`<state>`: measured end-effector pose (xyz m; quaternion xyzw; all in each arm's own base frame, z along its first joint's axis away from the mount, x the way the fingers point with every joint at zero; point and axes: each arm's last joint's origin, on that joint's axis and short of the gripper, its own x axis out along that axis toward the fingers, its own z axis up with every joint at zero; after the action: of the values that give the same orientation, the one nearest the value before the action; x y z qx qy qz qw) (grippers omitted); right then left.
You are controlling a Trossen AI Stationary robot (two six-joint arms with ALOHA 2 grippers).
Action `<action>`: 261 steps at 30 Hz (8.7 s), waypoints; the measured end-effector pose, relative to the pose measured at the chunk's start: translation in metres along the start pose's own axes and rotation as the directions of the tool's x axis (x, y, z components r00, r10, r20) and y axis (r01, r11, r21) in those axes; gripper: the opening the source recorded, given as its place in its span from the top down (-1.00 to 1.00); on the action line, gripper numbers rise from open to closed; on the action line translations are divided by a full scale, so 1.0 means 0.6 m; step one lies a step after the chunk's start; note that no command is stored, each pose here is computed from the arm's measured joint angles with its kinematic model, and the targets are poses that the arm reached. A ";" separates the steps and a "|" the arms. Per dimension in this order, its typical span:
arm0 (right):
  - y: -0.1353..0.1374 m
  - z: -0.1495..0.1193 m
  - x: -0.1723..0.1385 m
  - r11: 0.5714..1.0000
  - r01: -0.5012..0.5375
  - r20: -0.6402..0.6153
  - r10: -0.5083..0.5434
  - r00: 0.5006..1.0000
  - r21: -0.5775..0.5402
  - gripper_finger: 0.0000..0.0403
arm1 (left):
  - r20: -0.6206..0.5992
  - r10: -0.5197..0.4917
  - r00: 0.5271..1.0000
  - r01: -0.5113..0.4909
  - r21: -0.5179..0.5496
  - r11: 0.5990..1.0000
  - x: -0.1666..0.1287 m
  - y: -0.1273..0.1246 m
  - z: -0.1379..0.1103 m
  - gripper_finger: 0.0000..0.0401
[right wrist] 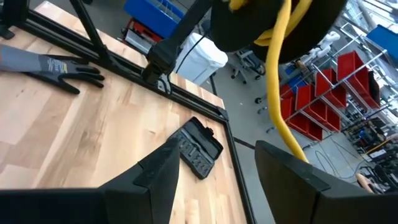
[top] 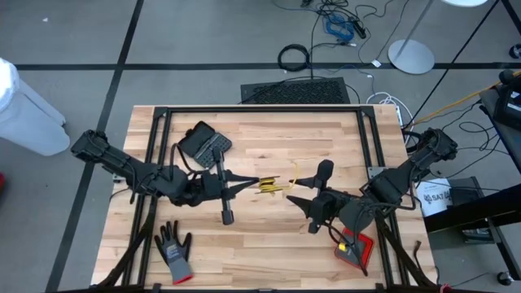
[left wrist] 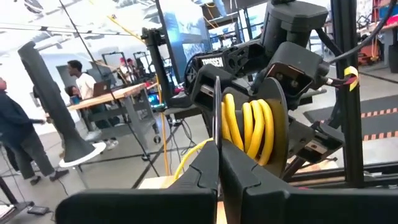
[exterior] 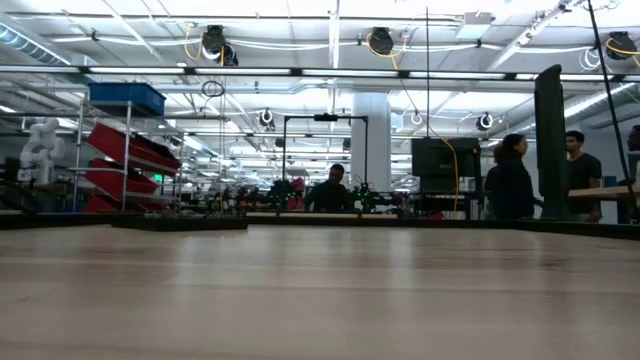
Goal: Coil cords
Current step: Coil the yellow wire onto the spool
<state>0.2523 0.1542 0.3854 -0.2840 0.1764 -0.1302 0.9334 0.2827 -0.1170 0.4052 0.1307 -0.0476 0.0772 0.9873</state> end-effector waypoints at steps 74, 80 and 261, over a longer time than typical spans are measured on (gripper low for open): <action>-0.016 0.023 0.035 0.967 0.253 0.011 -0.253 0.967 0.025 0.83 | 0.115 -0.016 0.993 0.008 0.064 0.998 -0.056 -0.039 0.049 1.00; -0.013 0.024 0.031 0.969 0.247 0.019 -0.247 0.969 0.027 0.97 | 0.116 -0.017 0.993 0.009 0.063 0.998 -0.056 -0.039 0.049 1.00; -0.026 0.042 0.107 0.905 -0.384 0.029 0.396 0.918 -0.182 0.52 | -0.123 -0.707 0.697 0.660 -0.278 0.698 0.052 -0.053 -0.104 1.00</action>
<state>0.3185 0.1320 0.3974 -0.3270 0.2098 0.0841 0.9176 0.3232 -0.1265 0.3408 0.0236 0.1061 -0.2886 0.9513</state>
